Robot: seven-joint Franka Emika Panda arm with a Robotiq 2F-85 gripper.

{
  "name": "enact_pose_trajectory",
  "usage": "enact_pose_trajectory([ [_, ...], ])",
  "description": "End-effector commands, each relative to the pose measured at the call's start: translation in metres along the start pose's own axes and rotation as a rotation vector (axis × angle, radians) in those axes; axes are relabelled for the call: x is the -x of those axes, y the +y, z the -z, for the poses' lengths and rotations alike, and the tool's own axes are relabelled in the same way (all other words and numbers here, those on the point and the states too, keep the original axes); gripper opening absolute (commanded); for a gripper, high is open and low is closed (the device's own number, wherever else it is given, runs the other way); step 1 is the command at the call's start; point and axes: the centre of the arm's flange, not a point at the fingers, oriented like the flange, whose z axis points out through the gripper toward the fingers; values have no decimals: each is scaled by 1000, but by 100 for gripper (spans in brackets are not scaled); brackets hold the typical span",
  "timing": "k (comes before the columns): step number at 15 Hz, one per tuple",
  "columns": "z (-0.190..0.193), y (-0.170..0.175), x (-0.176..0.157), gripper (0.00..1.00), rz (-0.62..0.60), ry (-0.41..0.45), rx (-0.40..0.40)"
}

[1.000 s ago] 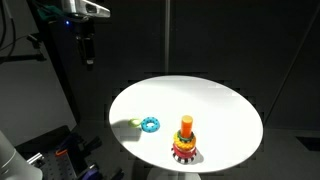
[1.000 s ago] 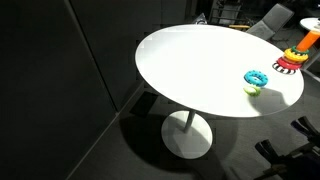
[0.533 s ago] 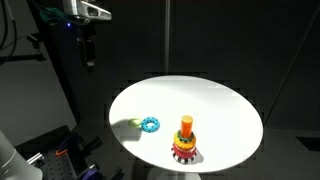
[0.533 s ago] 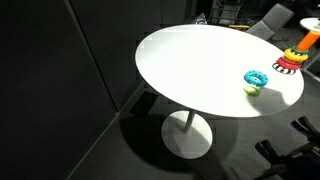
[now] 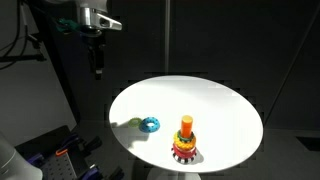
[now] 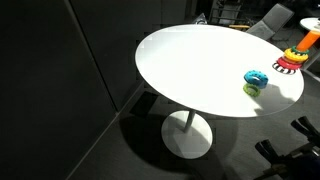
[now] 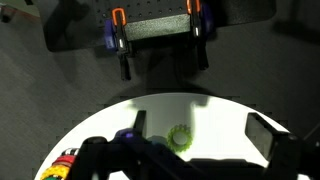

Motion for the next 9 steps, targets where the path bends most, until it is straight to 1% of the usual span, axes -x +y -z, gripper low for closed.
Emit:
enact_pose_trajectory([
  [1, -14, 8, -38, 100, -38, -22, -18],
  [5, -41, 14, -67, 100, -68, 34, -32],
  [9, -57, 16, -92, 100, -86, 84, -39],
])
